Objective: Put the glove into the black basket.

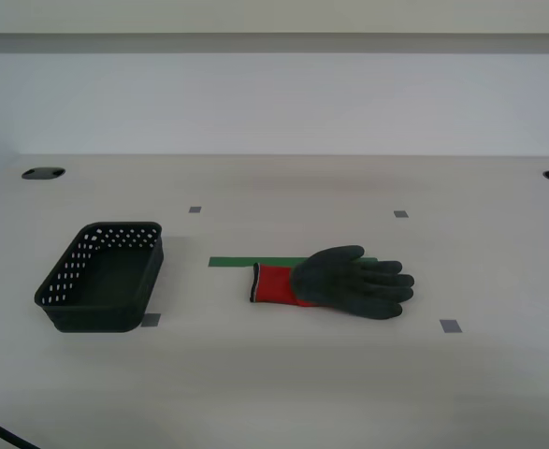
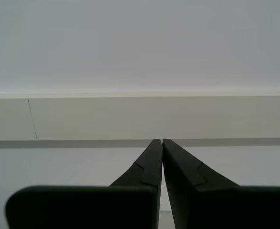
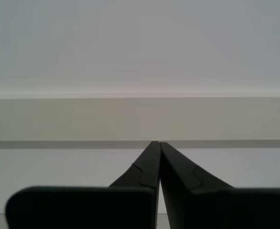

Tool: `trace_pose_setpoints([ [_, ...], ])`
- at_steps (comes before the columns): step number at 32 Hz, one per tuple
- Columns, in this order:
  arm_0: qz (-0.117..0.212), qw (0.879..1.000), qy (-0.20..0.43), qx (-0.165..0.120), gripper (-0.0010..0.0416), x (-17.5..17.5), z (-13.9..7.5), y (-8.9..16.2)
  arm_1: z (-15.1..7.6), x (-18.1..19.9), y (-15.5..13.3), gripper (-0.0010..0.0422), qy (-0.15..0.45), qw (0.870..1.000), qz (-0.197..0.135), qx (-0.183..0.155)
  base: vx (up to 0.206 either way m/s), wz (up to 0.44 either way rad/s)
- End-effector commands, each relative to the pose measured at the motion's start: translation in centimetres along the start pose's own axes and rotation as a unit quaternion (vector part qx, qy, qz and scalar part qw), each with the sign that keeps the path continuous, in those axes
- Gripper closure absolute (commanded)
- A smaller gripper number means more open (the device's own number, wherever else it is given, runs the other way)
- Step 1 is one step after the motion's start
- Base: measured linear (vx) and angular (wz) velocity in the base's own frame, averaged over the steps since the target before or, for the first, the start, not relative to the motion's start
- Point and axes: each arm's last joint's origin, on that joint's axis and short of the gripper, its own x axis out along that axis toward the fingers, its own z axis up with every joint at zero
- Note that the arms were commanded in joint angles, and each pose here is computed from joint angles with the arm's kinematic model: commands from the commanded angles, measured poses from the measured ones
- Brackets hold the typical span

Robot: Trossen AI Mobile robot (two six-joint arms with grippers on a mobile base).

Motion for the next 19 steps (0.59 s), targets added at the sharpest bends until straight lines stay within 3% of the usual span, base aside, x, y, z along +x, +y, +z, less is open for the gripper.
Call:
trace_pose_setpoints([
  [1, 0.001, 1.000, -0.002, 0.000, 0.0405, 0.02, 0.06, 0.04, 1.12, 0.28, 0.01, 0.0412, -0.018, 1.000, -0.001, 0.002, 0.000, 0.000],
  [19, 0.001, 1.000, -0.002, 0.000, 0.0405, 0.02, 0.06, 0.04, 1.11, 0.28, -0.03, 0.0412, -0.017, 1.000, -0.006, 0.002, 0.000, 0.000],
])
